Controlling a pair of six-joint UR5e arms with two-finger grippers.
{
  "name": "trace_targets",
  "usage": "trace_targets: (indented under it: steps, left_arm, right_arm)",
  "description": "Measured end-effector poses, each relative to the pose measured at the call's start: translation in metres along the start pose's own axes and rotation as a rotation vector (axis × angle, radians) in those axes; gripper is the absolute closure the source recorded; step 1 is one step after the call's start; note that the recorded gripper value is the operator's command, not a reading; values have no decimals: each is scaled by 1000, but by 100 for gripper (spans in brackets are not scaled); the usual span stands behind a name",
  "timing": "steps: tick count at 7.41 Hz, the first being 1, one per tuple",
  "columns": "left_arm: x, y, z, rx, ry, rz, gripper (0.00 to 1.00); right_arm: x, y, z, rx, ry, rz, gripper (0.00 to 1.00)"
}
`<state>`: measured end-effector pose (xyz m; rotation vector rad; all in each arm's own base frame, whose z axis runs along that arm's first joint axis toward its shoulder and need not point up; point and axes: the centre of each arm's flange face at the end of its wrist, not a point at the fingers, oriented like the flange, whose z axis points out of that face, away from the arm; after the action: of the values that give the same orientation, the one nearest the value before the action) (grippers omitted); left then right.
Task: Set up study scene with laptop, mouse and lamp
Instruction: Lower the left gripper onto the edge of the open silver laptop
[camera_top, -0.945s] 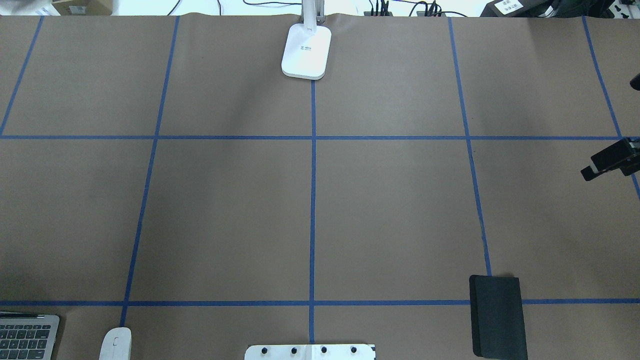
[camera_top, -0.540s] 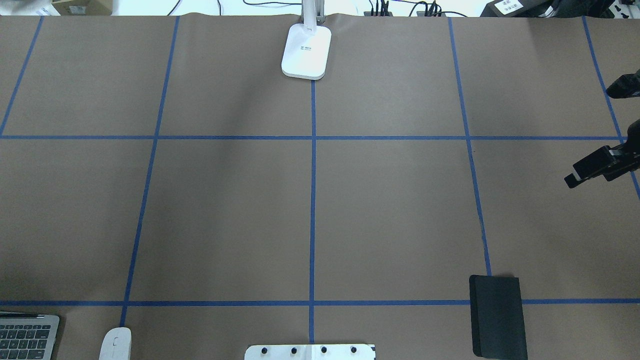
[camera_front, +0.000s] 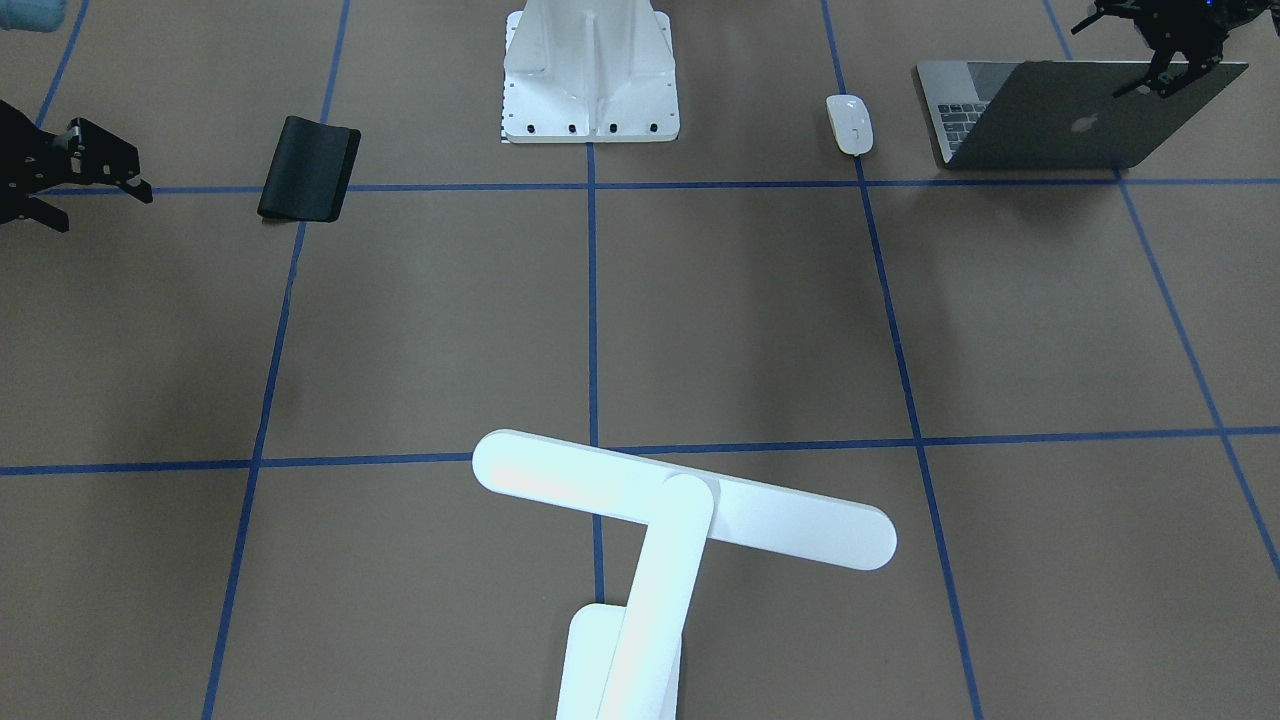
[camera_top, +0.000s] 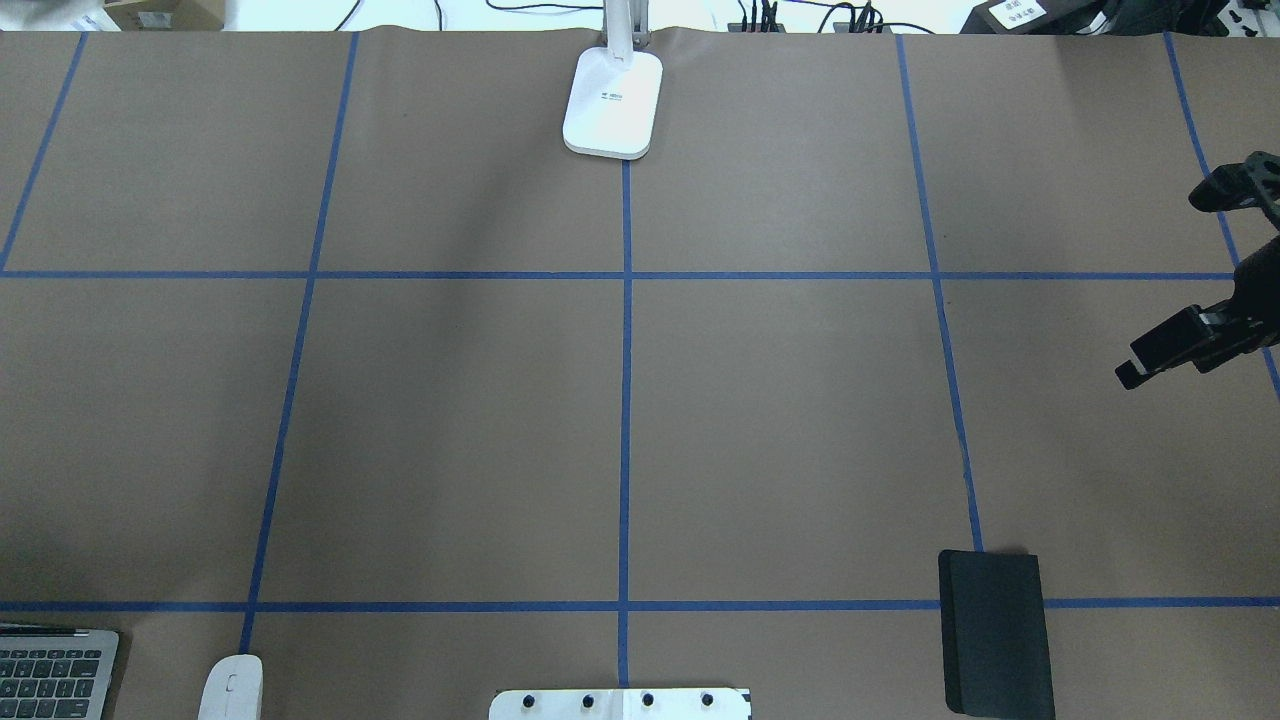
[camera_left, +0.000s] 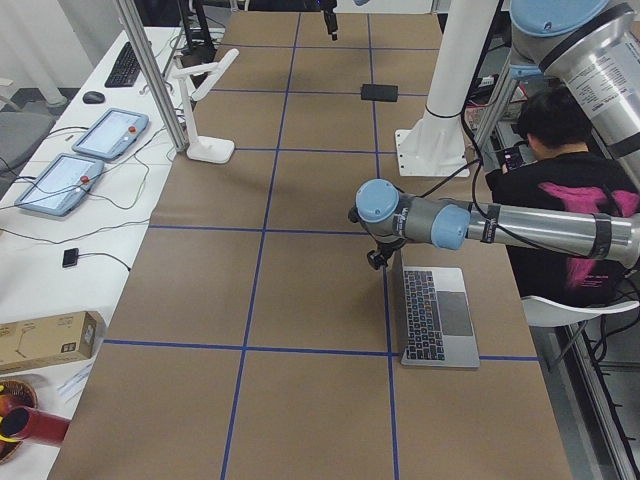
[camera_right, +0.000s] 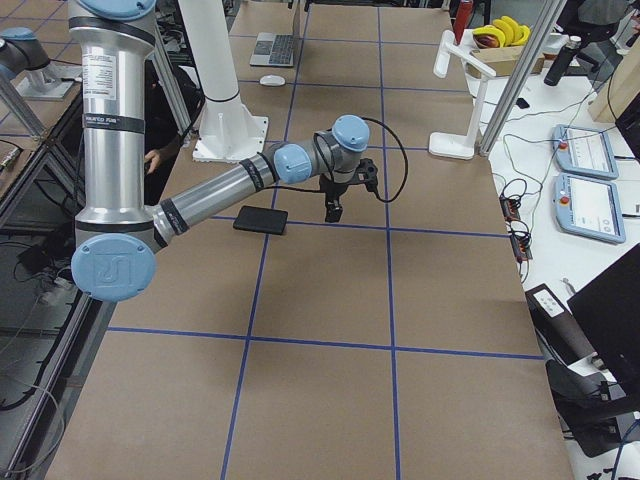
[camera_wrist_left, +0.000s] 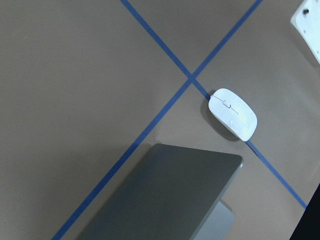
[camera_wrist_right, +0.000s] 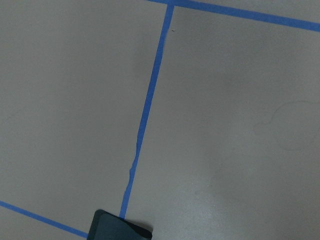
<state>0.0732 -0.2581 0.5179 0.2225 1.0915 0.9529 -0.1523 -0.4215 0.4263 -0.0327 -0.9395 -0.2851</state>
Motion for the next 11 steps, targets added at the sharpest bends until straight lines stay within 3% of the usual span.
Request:
trace_targets:
  steps: [4, 6, 9, 11]
  left_arm:
    - [5, -7, 30, -105, 14, 86, 5]
    - [2, -12, 35, -145, -27, 180, 10]
    - [1, -10, 36, -163, -34, 295, 36]
    - [2, -9, 35, -164, -33, 336, 41]
  right_arm:
    - [1, -1, -1, 11, 23, -3, 0]
    - [2, -1, -2, 15, 32, -4, 0]
    - [1, -1, -4, 22, 38, -8, 0]
    - [0, -1, -5, 25, 38, -9, 0]
